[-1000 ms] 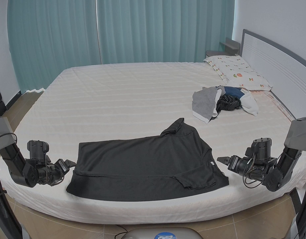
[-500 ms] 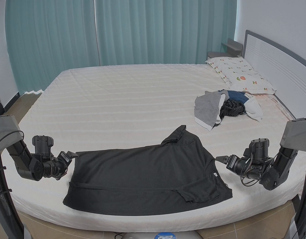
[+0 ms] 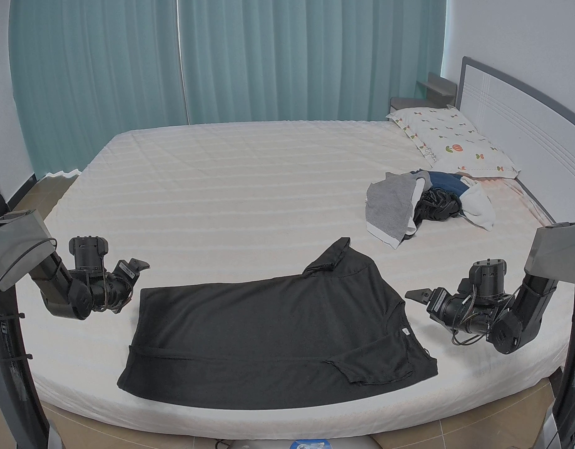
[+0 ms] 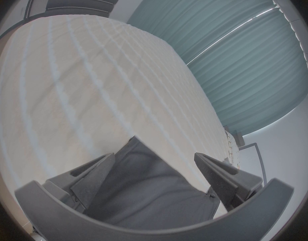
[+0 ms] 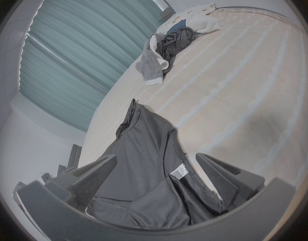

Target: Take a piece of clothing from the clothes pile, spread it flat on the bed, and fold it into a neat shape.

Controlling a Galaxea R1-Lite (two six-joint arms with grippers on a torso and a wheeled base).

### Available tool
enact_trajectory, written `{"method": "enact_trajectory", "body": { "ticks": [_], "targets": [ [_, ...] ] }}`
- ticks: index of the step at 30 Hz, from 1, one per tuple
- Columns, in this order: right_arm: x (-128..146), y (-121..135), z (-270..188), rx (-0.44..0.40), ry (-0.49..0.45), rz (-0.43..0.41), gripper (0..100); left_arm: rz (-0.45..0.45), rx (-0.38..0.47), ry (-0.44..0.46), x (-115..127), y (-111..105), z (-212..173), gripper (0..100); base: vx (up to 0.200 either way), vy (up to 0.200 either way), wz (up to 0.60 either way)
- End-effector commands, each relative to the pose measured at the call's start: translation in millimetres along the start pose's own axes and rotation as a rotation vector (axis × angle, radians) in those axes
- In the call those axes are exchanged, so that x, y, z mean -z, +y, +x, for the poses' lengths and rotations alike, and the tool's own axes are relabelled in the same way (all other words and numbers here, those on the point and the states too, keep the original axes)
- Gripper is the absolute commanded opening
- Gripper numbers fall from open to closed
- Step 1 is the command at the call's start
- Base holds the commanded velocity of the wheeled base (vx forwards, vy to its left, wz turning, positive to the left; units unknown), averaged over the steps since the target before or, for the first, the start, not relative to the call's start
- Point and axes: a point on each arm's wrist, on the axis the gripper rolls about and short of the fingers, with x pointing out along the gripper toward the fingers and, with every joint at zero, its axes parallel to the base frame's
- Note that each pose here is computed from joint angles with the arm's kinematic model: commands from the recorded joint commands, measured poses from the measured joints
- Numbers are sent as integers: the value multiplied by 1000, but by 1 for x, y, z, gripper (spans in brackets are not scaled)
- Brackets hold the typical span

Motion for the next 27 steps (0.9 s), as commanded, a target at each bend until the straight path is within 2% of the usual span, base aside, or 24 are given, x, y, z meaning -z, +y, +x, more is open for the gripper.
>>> {"method": "enact_trajectory", "body": {
  "ticks": [1, 6, 9, 10, 13, 27],
  "targets": [
    [-10, -12, 3, 1, -7, 35, 100, 28, 37, -7, -4, -5, 36, 100, 0, 0, 0],
    [-10, -13, 4, -17, 11, 51, 100, 91, 52, -23, -6, -7, 51, 100, 0, 0, 0],
    [-10, -16, 10, -31, 32, 69, 100, 120, 37, -5, 0, 2, 57, 100, 0, 0, 0],
    [-10, -22, 18, -21, 33, 76, 100, 167, 22, -5, 2, 5, 59, 100, 0, 0, 0],
    [-6, -29, 30, -12, 43, 81, 100, 213, -2, 14, 7, 13, 59, 100, 0, 0, 0],
    [-1, -28, 32, -9, 60, 89, 100, 228, 13, -6, 13, 22, 57, 100, 0, 0, 0]
  ]
}}
